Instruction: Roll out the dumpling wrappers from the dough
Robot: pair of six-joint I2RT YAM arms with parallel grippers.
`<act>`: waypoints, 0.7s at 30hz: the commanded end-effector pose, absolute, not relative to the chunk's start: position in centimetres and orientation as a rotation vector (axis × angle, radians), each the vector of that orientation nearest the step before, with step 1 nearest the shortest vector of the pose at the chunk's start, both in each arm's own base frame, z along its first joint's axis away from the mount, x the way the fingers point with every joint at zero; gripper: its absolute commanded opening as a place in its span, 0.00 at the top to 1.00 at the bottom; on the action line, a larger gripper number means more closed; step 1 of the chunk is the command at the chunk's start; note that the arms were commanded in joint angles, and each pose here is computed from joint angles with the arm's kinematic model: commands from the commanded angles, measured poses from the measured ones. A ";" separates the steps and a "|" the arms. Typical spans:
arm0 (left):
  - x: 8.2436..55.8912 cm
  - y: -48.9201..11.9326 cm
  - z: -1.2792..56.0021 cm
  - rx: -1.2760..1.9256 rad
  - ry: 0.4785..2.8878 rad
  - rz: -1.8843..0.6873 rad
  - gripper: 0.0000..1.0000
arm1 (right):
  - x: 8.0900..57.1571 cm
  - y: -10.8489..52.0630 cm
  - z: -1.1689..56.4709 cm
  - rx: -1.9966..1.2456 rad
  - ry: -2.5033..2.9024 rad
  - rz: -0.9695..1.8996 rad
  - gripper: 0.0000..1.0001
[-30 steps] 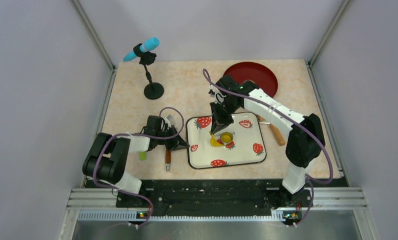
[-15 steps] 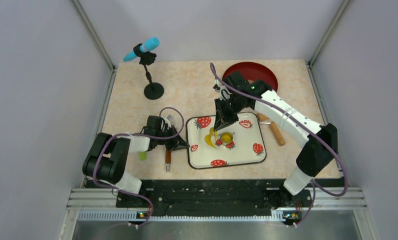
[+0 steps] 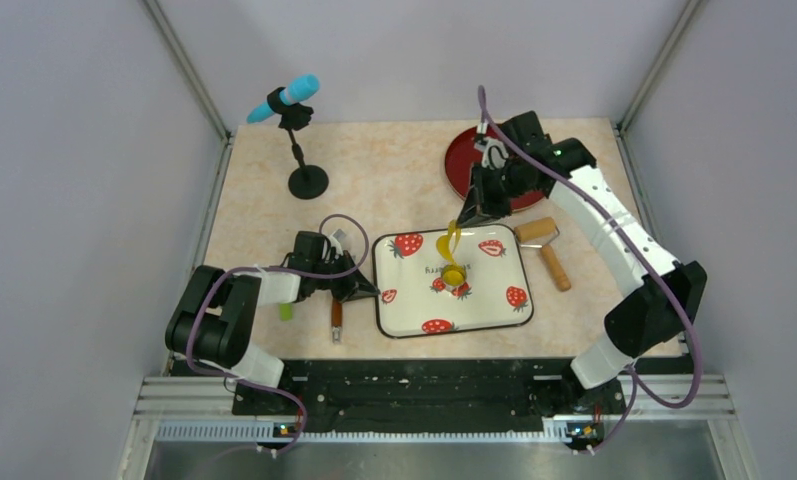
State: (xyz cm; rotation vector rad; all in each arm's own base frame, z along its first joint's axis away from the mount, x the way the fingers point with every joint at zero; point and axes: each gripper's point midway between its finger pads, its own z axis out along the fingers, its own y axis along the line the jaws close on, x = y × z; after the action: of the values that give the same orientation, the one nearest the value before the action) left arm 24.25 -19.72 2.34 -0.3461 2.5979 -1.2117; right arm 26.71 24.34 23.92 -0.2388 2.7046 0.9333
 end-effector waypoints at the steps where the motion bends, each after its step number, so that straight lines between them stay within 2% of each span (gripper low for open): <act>1: 24.7 -19.0 1.0 -0.368 2.625 -1.116 1.00 | 28.2 22.1 27.2 -0.235 2.602 0.963 1.00; 8: 24.7 -19.0 1.0 -0.367 2.624 -1.116 1.00 | 32.0 19.2 25.1 -0.196 2.639 0.864 1.00; 21: 24.6 -19.0 0.9 -0.369 2.626 -1.119 1.00 | 35.3 13.9 12.8 -0.133 2.891 0.494 1.00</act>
State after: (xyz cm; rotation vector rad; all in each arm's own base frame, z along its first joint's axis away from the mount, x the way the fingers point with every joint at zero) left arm 24.24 -19.72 2.35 -0.3452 2.5979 -1.2125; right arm 34.52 15.90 15.52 -0.1184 2.8647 0.6478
